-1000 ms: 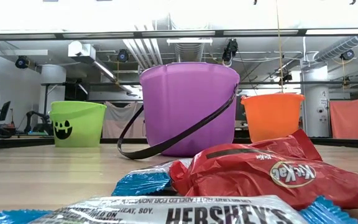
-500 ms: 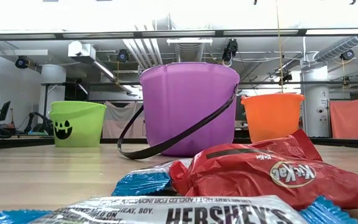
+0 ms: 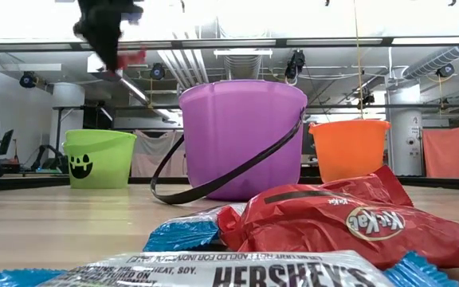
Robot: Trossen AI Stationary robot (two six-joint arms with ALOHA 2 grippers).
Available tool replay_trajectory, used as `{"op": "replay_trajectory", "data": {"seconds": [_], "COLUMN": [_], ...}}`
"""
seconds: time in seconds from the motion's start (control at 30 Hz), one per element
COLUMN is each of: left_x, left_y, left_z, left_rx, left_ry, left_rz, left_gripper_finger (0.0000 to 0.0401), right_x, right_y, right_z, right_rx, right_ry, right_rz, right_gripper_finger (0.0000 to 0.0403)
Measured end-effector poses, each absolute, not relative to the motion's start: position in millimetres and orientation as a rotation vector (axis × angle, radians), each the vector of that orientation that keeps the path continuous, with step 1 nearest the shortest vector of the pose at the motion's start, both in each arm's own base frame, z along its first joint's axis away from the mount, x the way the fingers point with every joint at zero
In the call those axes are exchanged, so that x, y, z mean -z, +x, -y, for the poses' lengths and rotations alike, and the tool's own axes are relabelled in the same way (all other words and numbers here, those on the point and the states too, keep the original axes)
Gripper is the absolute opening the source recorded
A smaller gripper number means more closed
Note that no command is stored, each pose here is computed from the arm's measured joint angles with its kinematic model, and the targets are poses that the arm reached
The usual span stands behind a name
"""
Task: Sort candy by brand, put in halloween buckets
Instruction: Put the red chocolate into the green bucket, then put the white chocolate into the purple bucket
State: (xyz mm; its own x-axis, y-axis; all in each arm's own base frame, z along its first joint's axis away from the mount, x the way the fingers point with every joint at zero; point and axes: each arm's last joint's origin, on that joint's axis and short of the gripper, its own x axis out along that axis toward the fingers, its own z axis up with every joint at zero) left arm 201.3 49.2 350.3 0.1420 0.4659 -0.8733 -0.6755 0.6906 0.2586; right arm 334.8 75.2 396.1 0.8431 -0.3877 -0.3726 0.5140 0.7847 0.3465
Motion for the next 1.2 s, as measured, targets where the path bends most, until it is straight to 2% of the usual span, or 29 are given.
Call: {"op": "replay_trajectory", "data": {"seconds": [0.17, 0.33, 0.53, 0.77, 0.93, 1.03, 1.2], "left_x": [-310, -281, -274, -276, -280, -288, -312], "left_y": [182, 150, 129, 129, 131, 138, 157], "left_z": [-108, -145, -164, -168, -163, -149, -106], "left_rx": [-0.751, -0.726, -0.832, -0.848, -0.856, -0.772, -0.641], "left_ry": [-0.423, -0.686, -0.721, -0.685, -0.729, -0.767, -0.756], "left_rz": [-1.33, -1.391, -1.377, -1.36, -1.316, -1.225, -1.009], "left_gripper_finger": [0.0011, 0.0015, 0.0045, 0.0069, 0.0072, 0.0073, 0.0073], "right_x": [-391, -388, -384, -377, -371, -360, -331], "right_y": [338, 336, 335, 331, 325, 321, 324], "right_z": [-78, -82, -85, -87, -100, -116, -141], "right_rx": [0.439, 0.4, 0.405, 0.41, 0.286, 0.271, 0.335], "right_ry": [0.477, 0.499, 0.514, 0.542, 0.557, 0.555, 0.675], "right_rz": [-0.342, -0.382, -0.417, -0.492, -0.625, -0.701, -0.838], "right_gripper_finger": [0.0194, 0.0194, 0.0194, 0.0194, 0.0194, 0.0194, 0.0194]}}
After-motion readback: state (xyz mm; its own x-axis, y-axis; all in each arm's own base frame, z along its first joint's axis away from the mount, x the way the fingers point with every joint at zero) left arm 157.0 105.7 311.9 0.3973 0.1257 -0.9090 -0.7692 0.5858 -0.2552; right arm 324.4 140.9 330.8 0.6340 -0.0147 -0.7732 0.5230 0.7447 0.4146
